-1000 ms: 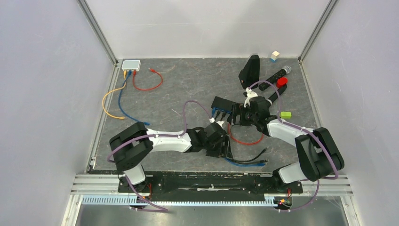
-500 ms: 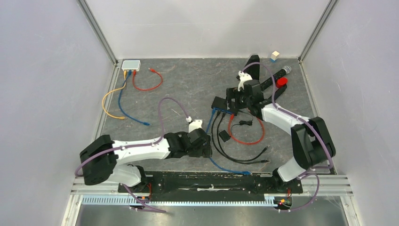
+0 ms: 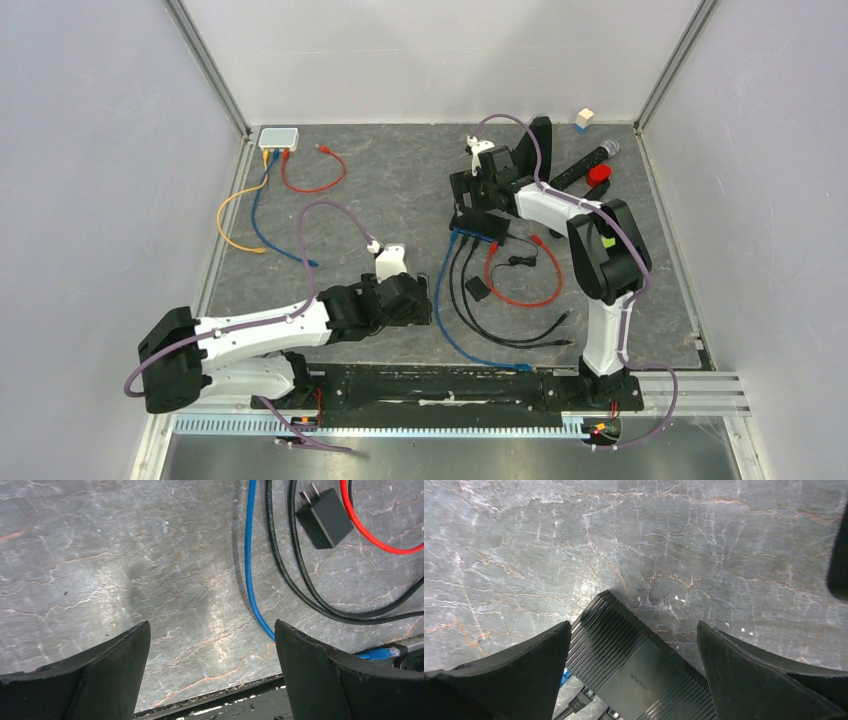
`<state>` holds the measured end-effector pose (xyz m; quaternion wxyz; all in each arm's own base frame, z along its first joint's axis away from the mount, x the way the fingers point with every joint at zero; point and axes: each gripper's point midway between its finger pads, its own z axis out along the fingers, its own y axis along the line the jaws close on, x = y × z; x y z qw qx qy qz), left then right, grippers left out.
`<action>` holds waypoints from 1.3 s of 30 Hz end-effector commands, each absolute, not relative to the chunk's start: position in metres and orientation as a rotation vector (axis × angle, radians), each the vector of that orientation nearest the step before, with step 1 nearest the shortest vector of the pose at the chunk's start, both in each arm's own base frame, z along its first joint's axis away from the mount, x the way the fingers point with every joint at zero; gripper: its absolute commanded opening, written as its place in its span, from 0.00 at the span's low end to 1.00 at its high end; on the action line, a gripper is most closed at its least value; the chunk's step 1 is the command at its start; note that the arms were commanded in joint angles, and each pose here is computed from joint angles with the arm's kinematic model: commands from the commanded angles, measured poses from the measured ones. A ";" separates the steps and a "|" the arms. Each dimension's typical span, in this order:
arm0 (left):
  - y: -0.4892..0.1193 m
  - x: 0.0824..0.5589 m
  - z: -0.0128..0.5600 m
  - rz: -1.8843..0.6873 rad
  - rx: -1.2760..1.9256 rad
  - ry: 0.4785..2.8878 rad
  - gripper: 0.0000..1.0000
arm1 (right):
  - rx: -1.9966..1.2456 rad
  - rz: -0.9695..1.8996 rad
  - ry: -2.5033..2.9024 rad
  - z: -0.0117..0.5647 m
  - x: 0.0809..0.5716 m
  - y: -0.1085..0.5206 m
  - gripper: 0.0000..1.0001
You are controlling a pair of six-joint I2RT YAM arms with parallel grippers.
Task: Pull the plug from the switch port
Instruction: Move the switch port to the center of the board.
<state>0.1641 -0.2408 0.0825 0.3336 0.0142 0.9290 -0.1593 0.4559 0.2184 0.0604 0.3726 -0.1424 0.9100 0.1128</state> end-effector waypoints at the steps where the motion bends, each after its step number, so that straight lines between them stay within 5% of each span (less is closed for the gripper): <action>1: -0.221 0.178 0.095 -0.345 -0.032 2.344 0.99 | -0.460 0.348 2.347 0.054 0.459 0.233 0.98; 16: -0.210 0.199 0.109 -0.322 -0.054 2.304 1.00 | -0.802 0.567 2.399 0.015 0.339 0.276 0.98; 22: -0.213 0.201 0.105 -0.317 -0.065 2.324 1.00 | -0.768 0.830 2.281 0.048 0.291 0.297 0.98; 31: -0.233 0.213 0.113 -0.440 -0.053 2.312 1.00 | -0.500 0.465 2.098 0.140 0.330 0.244 0.98; 39: -0.270 0.239 0.106 -0.545 0.077 2.380 0.98 | -0.207 0.371 2.139 0.108 0.274 0.172 0.97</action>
